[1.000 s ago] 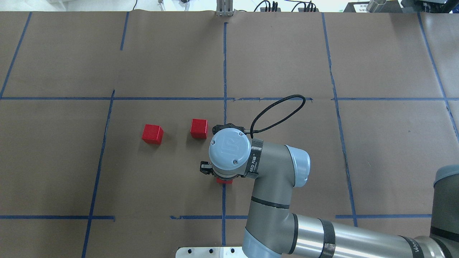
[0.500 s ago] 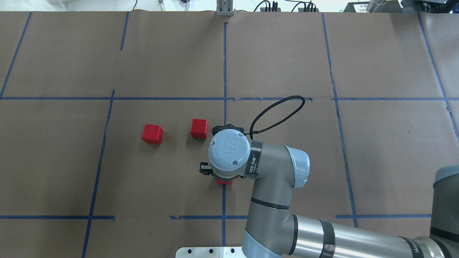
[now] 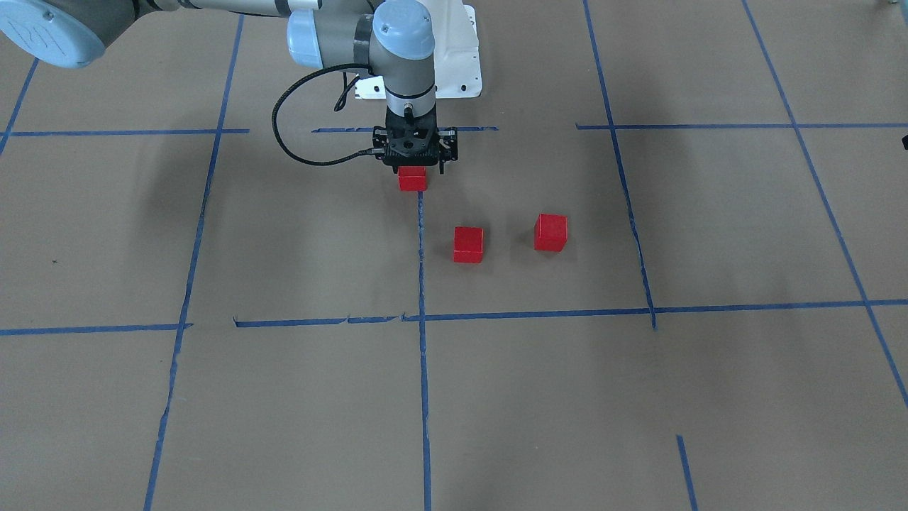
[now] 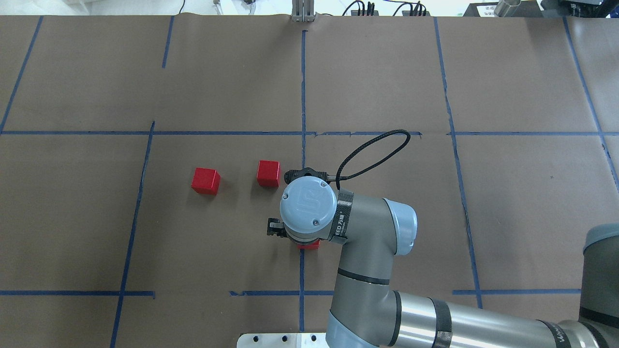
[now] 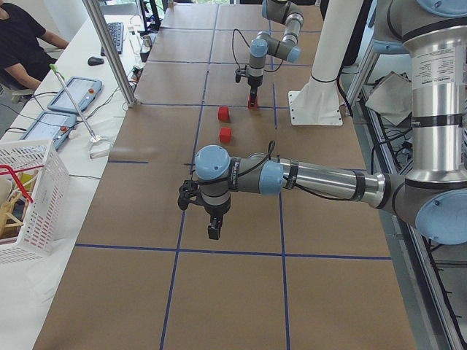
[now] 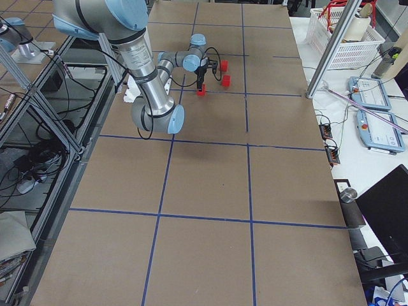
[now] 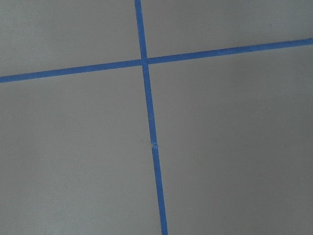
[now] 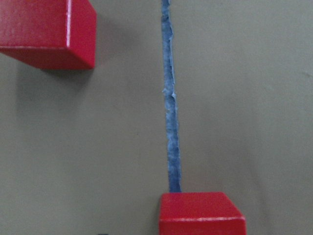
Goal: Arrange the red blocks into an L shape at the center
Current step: 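Lower the cube near the center and open the right gripper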
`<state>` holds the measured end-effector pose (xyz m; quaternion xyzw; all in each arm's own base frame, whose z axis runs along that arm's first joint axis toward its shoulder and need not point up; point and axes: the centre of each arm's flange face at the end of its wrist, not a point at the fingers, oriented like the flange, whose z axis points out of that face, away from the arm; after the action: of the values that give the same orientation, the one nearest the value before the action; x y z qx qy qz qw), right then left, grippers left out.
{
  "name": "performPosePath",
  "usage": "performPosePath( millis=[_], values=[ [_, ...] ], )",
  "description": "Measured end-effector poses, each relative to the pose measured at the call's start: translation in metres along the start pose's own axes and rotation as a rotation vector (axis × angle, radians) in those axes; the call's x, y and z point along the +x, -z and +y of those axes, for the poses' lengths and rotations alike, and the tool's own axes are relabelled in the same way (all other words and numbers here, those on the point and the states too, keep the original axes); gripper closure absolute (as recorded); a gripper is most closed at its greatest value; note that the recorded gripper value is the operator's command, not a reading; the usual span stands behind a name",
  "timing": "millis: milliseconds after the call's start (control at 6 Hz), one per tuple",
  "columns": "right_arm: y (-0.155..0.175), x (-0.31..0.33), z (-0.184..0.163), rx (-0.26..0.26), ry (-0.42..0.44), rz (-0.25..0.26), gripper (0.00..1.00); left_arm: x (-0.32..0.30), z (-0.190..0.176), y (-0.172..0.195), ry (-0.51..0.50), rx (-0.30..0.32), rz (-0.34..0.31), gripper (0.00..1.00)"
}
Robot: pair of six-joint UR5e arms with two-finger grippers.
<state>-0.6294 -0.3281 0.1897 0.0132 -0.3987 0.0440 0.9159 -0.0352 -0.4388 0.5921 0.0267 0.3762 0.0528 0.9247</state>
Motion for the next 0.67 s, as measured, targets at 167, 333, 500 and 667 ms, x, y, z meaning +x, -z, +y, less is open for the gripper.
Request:
performPosePath(
  millis=[167, 333, 500, 667],
  values=[
    [0.005, -0.003, 0.0, 0.006, 0.002, -0.01, 0.0, 0.0, 0.0, 0.0, 0.0, 0.0, 0.0, 0.0],
    [0.018, -0.002, -0.003, 0.013, 0.002, -0.031, 0.0, 0.0, 0.0, 0.0, 0.0, 0.0, 0.0, 0.0],
    [0.046, 0.013, -0.007, 0.029, -0.001, -0.076, 0.0, 0.001, 0.0, 0.001, -0.001, 0.001, 0.002, 0.0],
    [0.084, 0.043, -0.013, 0.052, -0.01, -0.131, 0.0, 0.004, 0.0, 0.001, -0.002, 0.003, 0.027, 0.0]
  ],
)
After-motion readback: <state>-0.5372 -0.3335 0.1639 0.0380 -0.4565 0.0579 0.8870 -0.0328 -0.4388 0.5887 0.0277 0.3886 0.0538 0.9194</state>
